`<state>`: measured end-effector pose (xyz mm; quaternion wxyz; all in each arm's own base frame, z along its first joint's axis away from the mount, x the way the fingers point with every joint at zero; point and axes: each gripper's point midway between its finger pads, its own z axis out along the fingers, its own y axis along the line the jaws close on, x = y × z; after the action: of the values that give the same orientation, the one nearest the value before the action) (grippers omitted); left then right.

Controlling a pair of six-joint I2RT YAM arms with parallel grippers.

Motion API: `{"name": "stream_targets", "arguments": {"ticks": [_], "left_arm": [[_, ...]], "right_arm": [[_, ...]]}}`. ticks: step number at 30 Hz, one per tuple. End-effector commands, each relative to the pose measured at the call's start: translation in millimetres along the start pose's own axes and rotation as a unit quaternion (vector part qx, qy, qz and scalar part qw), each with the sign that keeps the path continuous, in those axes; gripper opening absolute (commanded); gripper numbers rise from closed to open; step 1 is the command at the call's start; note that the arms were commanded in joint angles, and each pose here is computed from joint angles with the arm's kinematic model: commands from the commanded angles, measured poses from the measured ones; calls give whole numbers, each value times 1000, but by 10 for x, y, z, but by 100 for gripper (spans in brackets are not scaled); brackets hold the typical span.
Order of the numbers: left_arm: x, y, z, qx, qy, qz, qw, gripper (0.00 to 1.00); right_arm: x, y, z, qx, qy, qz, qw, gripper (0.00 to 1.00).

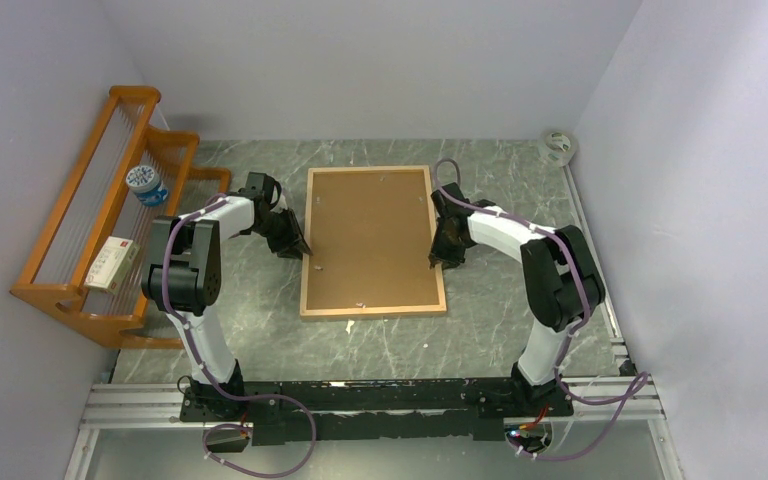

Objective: Put the photo into the frame
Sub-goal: Install the photo frame at the center of the board.

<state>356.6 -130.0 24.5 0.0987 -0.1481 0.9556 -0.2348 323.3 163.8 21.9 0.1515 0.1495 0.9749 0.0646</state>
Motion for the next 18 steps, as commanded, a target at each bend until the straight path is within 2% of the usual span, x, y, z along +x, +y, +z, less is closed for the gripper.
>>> {"name": "stream_targets", "arguments": {"ticks": [1, 2, 5, 10, 14, 18], "left_arm": [[235, 86, 84, -15, 38, -21, 999, 31], [233, 80, 82, -15, 37, -21, 999, 31], [218, 68, 76, -13, 35, -23, 999, 31], [172, 33, 52, -10, 28, -23, 999, 33], [120, 15, 26, -13, 22, -21, 999, 38], [26, -40, -11, -6, 14, -16, 1000, 50]], "right_arm": [[-85, 51, -136, -19, -29, -1, 999, 13], [-124, 51, -167, -19, -36, 0, 999, 14], [-259, 59, -249, -18, -59, 2, 998, 35], [-578, 96, -343, -12, -102, -4, 995, 60], [-867, 198, -339, -4, -126, -31, 991, 67], [-1158, 362, -269, -17, -145, -56, 988, 67]]}}
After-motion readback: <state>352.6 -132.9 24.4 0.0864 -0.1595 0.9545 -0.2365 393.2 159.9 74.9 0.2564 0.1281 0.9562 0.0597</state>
